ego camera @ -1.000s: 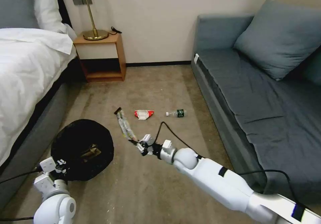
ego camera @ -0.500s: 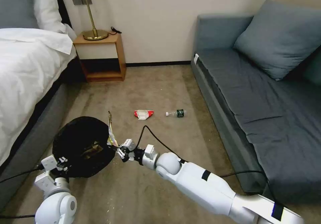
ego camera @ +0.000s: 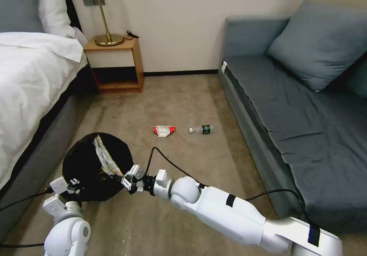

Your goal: Pick up the trash bin, then pick up the garbage on the floor and place it into the trash bin.

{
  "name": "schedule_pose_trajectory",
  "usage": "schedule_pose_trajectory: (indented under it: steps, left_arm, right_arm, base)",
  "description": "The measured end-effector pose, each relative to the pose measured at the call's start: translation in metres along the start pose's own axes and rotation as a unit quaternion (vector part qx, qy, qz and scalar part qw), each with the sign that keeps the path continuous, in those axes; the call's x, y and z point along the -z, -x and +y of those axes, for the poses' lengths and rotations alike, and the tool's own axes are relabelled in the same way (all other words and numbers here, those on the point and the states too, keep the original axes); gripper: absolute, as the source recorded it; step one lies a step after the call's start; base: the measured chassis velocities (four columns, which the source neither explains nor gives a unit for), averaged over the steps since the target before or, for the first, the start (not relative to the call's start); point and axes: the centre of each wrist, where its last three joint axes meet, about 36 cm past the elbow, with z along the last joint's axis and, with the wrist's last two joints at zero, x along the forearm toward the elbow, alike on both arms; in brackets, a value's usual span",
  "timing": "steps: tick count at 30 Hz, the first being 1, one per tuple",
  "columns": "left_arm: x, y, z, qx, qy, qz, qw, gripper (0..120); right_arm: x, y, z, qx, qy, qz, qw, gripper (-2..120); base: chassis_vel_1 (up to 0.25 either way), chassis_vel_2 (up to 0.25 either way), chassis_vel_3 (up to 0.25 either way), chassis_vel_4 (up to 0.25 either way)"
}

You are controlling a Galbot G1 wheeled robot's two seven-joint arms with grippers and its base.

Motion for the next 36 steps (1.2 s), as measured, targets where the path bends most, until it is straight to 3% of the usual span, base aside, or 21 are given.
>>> schedule_pose_trajectory:
  steps: [5, 15, 23, 36]
  left_arm:
    - [-0.001, -0.002, 0.001, -0.002, 0.014, -0.011, 0.9998, 1]
    - [-0.011, -0.008, 0.0, -0.001, 0.041, -0.021, 0.9989, 1]
    - [-0.02, -0.012, -0.004, 0.002, 0.051, -0.027, 0.9983, 1]
    - [-0.024, -0.024, -0.014, 0.002, 0.043, -0.027, 0.9987, 1]
  right_arm:
    - [0.007, -0.016, -0.012, 0.01, 0.007, 0.046, 0.999, 0]
    - [0.047, -0.032, -0.041, 0.05, -0.029, 0.11, 0.992, 0]
    - [0.087, 0.002, -0.047, 0.081, -0.066, 0.135, 0.985, 0]
    - [0.095, 0.059, -0.038, 0.073, -0.082, 0.118, 0.987, 4]
  base:
    - [0.0, 0.0, 0.0, 0.0]
    - [0.0, 0.0, 0.0, 0.0]
    - [0.0, 0.0, 0.0, 0.0]
    - [0.0, 0.0, 0.0, 0.0]
